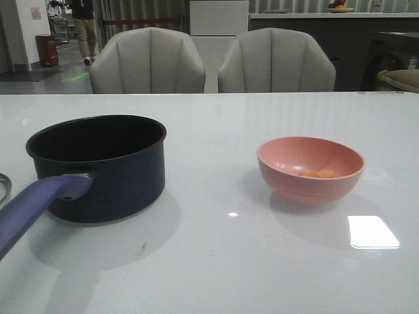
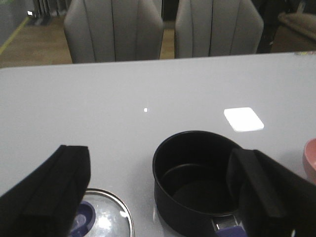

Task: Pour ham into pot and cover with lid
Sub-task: 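Set the glass lid on the table beside the pot, left gripper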

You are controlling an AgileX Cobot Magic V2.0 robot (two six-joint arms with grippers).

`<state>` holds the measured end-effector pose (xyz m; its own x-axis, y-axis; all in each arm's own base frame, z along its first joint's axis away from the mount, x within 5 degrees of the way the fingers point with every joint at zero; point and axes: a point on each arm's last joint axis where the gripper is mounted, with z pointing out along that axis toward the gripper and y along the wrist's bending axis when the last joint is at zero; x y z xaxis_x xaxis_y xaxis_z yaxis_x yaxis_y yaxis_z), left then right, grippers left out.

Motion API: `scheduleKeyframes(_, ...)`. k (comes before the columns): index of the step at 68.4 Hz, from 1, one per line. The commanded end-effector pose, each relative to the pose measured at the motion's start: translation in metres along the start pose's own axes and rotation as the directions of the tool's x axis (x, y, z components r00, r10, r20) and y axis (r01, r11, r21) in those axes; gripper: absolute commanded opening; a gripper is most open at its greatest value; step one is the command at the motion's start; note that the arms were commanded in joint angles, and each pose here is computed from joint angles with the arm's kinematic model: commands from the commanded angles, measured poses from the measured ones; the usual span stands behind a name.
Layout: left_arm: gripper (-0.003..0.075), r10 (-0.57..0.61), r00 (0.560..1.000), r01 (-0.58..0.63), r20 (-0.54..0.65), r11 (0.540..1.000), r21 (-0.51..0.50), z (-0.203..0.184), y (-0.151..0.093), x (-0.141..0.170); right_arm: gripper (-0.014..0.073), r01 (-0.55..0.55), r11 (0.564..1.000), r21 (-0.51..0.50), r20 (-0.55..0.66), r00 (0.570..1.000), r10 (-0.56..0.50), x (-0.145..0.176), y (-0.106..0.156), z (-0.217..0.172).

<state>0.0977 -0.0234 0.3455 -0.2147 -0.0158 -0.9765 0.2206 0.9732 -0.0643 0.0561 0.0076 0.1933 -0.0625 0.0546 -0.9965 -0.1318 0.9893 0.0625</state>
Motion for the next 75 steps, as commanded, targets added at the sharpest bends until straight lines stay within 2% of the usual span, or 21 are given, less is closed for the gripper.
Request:
scheduleKeyframes(1,0.0603,-0.008,0.984,0.005,0.18,1.0,0.019,-0.021,-0.001,-0.004,0.0158,0.019,1.0,0.001,0.102,0.995,-0.019,-0.01,0.0,-0.002)
scheduleKeyframes(17,0.0603,-0.028,0.971,0.021,0.238,0.999,0.033,-0.042,0.001,0.034,0.0158,0.019,1.0,-0.002,0.144,0.989,-0.018,-0.014,0.001,-0.003)
scheduleKeyframes(29,0.0603,-0.026,0.984,0.019,0.174,0.999,0.041,-0.041,0.001,0.053,0.0158,-0.003,1.0,-0.016,0.272,0.962,0.007,-0.029,0.002,-0.006)
scheduleKeyframes(48,0.0603,-0.025,0.986,0.01,0.167,0.996,0.091,-0.041,-0.001,0.055,0.0158,-0.014,1.0,-0.003,0.036,0.999,0.014,-0.078,0.005,0.003)
scheduleKeyframes(60,0.0603,-0.025,0.986,0.009,0.167,0.996,0.094,-0.041,-0.001,0.055,0.0158,-0.015,1.0,0.004,-0.057,0.998,0.015,-0.077,0.005,0.015)
scheduleKeyframes(75,0.0603,-0.025,0.986,0.009,0.167,0.996,0.094,-0.041,-0.001,0.055,0.0183,-0.088,0.996,0.009,-0.172,0.981,0.088,-0.082,0.007,0.036)
